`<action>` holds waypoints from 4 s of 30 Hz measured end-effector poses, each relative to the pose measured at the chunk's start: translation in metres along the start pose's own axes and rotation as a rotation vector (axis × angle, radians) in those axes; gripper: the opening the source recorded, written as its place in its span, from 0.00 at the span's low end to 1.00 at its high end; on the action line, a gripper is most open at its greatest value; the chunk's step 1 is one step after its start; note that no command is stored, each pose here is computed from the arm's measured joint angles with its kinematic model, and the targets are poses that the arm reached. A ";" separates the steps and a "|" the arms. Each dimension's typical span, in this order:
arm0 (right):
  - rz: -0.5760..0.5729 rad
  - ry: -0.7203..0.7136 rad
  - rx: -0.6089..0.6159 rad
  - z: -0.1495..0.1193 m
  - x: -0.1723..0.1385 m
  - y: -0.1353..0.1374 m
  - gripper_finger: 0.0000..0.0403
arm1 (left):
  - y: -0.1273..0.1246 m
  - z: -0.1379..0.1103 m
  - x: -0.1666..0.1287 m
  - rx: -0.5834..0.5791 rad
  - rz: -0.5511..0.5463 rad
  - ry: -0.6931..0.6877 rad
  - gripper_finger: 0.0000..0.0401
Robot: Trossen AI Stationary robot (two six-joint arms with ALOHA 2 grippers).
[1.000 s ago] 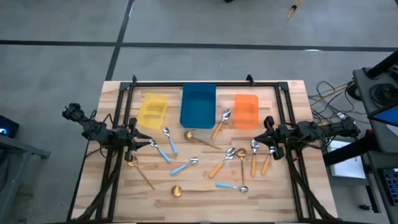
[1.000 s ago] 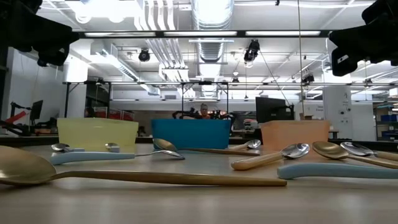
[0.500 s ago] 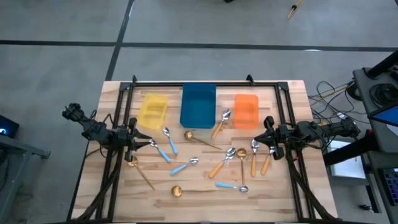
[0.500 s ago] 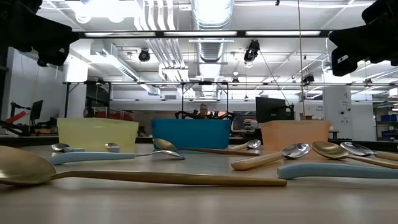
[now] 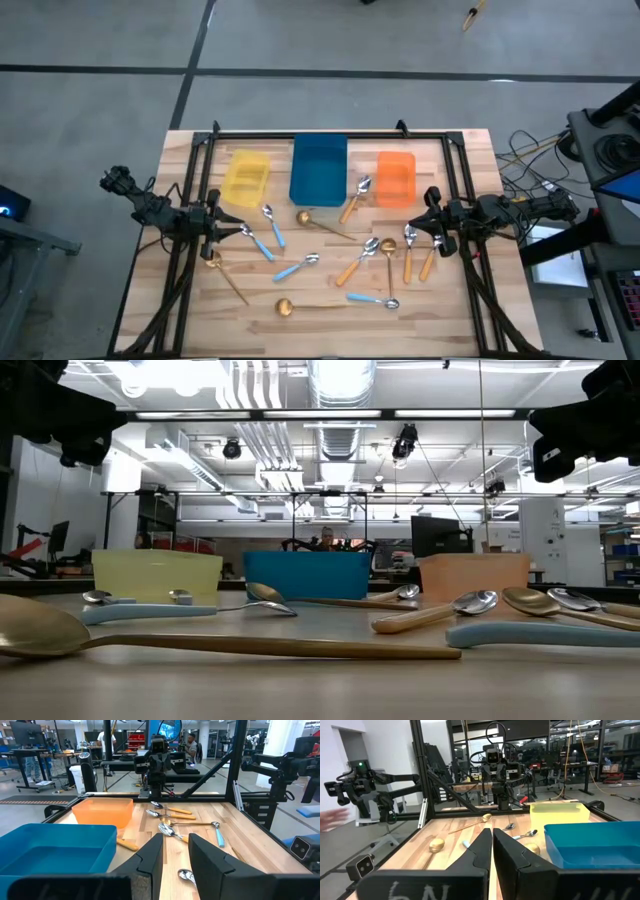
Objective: Sort silverware by color (type)
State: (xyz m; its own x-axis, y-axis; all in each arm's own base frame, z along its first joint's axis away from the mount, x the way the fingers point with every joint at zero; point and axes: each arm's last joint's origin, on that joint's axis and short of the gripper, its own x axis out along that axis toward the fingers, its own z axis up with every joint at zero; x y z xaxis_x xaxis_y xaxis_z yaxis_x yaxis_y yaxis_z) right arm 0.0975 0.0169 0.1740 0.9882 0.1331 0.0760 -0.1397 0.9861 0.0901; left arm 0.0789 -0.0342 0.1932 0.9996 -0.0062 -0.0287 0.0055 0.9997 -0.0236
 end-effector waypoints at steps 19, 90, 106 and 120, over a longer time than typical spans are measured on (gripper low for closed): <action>-0.009 -0.077 -0.145 0.007 0.000 0.000 0.02 | 0.000 0.018 -0.001 -0.024 0.000 -0.161 0.19; -0.570 0.964 1.207 0.056 0.176 0.020 0.02 | -0.078 0.150 0.120 0.344 0.364 0.222 0.19; -0.784 1.232 1.095 0.067 0.188 0.022 0.02 | -0.060 0.112 0.098 0.469 -0.196 0.137 0.19; -0.674 1.154 1.085 0.079 0.204 0.024 0.02 | -0.044 0.098 0.076 0.407 -0.068 -0.021 0.19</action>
State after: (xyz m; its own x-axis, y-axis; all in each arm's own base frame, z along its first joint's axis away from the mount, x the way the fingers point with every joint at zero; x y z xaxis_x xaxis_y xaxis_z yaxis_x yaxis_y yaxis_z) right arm 0.2905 0.0598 0.2698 0.3490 0.2328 -0.9077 0.7914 0.4455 0.4185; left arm 0.1574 -0.0764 0.2897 0.9969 -0.0763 -0.0198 0.0782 0.9248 0.3724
